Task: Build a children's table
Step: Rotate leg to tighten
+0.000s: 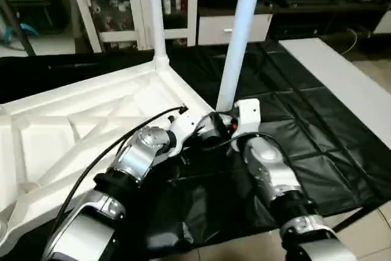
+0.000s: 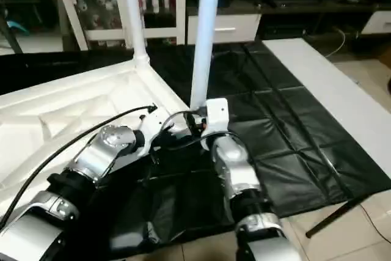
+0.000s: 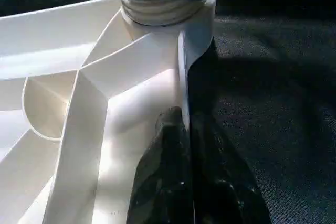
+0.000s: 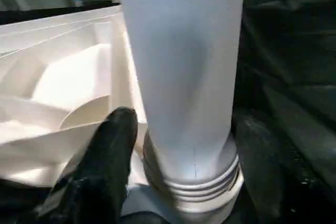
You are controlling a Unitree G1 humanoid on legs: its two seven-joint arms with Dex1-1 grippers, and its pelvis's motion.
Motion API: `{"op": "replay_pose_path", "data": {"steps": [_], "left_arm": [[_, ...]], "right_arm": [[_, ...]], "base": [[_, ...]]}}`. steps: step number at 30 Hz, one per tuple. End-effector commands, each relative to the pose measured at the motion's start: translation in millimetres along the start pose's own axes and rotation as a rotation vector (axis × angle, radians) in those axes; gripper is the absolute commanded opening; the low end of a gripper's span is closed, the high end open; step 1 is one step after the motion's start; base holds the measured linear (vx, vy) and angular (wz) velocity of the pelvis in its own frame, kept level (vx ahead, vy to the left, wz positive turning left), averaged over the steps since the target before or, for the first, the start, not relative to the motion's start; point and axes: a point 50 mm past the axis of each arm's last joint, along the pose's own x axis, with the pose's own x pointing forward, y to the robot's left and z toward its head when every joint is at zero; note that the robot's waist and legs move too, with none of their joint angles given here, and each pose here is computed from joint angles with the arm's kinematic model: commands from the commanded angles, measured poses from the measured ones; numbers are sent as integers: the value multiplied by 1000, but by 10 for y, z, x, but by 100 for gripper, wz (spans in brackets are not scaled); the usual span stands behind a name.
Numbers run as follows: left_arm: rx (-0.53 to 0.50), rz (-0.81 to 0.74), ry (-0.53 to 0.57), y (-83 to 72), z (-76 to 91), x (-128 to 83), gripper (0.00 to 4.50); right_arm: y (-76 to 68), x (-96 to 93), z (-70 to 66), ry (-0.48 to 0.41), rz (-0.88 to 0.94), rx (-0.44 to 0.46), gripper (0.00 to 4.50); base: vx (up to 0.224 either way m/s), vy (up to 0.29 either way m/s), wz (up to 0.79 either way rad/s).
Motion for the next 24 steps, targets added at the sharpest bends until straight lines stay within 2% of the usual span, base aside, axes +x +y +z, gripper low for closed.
{"op": "replay_pose_path", "data": {"steps": [1, 6, 7, 8, 9, 10, 12, 13, 16, 24], "left_arm": [[33, -62, 40, -81, -116, -3, 0], [51, -243, 61, -184, -191, -89, 0], [72, -305, 56, -225, -204, -117, 0], [99, -439, 58, -315, -249, -193, 0], [101, -459, 60, -329, -257, -206, 0], [108, -564, 77, -401, -311, -281, 0], [110, -626, 93, -443, -350, -333, 0], [110, -626, 93, -443, -350, -333, 0], [95, -694, 116, -491, -396, -434, 0], [96, -719, 140, -492, -423, -522, 0]], "right_arm": [[50, -49, -13, 20, 140, -22, 331], [-19, -295, 47, 82, 461, -165, 384], [-36, -345, 40, 104, 504, -202, 391], [-72, -429, 26, 144, 569, -256, 391], [-77, -440, 24, 150, 577, -262, 401], [-107, -502, 13, 182, 623, -288, 401], [-127, -545, 5, 204, 654, -300, 413], [-127, -545, 5, 204, 654, -300, 426], [-155, -705, 12, 277, 792, -330, 426], [-157, -786, 47, 323, 886, -339, 426]], "base": [[0, 0, 0], [10, 4, 0], [67, 33, -3], [67, 33, -3], [66, 34, -3], [60, 27, 0], [30, 14, 0], [0, 0, 0], [0, 0, 0], [0, 0, 0]]}}
